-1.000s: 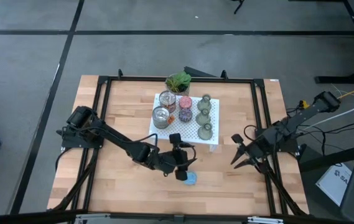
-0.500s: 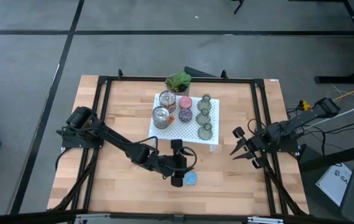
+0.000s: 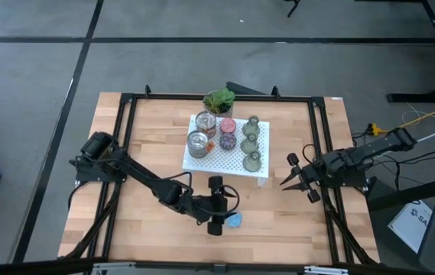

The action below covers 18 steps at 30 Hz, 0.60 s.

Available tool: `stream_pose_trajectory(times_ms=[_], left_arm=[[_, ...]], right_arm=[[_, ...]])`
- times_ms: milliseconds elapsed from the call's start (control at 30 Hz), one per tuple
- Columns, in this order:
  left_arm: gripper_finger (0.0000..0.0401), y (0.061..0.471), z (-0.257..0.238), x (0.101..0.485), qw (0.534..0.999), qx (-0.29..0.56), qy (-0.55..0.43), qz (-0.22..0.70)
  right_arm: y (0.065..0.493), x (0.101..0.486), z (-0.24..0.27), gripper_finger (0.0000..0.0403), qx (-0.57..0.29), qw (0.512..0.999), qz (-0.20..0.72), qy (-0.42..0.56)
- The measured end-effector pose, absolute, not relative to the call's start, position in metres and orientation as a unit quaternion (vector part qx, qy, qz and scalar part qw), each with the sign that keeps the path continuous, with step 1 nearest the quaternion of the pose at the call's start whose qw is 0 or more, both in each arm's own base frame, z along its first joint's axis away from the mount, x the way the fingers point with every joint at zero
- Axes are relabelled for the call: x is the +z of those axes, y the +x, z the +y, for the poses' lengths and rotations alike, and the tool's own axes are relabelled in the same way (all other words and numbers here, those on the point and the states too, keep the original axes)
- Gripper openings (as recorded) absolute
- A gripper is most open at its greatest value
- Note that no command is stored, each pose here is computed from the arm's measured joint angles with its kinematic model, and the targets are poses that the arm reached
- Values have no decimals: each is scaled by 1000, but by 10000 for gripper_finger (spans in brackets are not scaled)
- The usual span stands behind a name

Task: Stock candles and vases on shelf
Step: Align the blue patterned scented candle with the other scented candle on the shelf

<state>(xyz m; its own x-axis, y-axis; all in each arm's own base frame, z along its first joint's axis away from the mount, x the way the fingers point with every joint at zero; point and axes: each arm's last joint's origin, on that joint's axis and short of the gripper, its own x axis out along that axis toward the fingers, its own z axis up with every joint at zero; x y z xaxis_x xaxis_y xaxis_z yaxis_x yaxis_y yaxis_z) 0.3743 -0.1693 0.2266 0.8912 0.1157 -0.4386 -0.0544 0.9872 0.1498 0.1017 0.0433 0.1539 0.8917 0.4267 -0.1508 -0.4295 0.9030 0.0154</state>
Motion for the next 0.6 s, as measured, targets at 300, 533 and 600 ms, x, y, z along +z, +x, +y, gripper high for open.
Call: stream_pose_trajectory(times_ms=[300,533,600], left_arm=[[249,372,-174,227,970,38,68,229],[249,373,-173,226,970,21,62,233],[250,373,-174,226,970,3,57,236]], right_arm=[[101,151,40,93,201,975,85,-45],[102,149,41,93,200,974,94,-47],[102,149,41,94,200,974,94,-47]])
